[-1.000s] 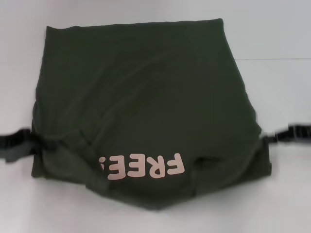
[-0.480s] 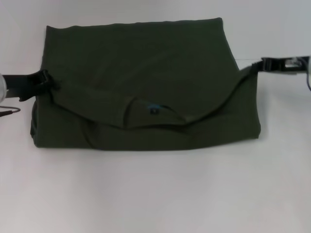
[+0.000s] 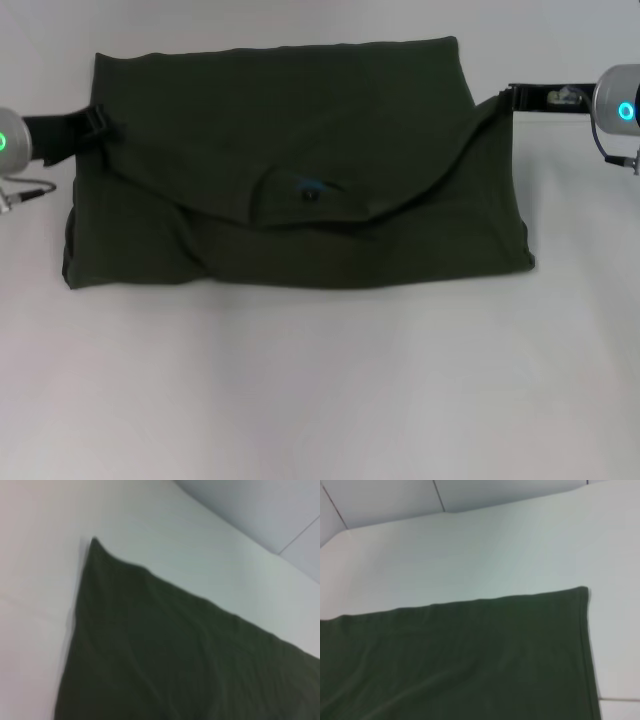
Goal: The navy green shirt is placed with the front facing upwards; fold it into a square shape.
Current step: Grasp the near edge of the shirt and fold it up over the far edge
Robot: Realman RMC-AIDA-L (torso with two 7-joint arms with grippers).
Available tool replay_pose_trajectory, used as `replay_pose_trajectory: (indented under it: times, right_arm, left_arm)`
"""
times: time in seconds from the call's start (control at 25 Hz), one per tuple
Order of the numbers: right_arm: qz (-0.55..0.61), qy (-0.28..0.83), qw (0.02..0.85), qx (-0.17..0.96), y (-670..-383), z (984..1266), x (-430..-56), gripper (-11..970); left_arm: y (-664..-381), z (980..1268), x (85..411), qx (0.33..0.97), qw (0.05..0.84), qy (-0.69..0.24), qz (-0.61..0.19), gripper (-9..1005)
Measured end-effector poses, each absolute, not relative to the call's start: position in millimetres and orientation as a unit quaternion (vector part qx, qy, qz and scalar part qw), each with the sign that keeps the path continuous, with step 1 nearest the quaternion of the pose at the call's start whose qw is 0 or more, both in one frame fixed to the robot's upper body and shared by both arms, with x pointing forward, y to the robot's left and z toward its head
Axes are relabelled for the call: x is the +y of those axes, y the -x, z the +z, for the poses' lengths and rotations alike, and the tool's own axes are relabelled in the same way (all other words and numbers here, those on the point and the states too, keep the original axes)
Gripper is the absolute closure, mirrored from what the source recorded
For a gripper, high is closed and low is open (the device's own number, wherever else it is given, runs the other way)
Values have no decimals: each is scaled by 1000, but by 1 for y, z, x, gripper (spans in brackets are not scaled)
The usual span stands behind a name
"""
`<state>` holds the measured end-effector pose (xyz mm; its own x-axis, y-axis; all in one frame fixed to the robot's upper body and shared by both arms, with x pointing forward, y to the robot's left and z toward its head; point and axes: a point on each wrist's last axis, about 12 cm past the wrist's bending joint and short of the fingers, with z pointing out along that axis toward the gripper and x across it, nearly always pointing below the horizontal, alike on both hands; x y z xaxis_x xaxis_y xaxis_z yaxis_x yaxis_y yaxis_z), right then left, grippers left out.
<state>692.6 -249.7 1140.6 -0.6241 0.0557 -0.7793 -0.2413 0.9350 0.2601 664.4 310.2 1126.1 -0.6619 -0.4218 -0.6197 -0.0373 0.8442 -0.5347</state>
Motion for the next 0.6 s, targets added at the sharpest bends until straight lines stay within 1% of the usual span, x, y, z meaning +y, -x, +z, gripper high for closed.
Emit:
replay_pose_trajectory:
  times: [0.24, 0.44, 0.6]
  right_arm:
    - [168, 52, 445, 878, -702, 1152, -244, 938]
    - [160, 57, 453, 875, -708, 1157, -238, 938]
    - [156, 60, 459, 872, -711, 1161, -236, 938]
  left_arm:
    - [-676, 1136, 306, 875, 411, 121, -225, 965]
    - [-677, 1134, 304, 876, 415, 120, -216, 964]
    - [-677, 1132, 299, 884, 412, 95, -198, 964]
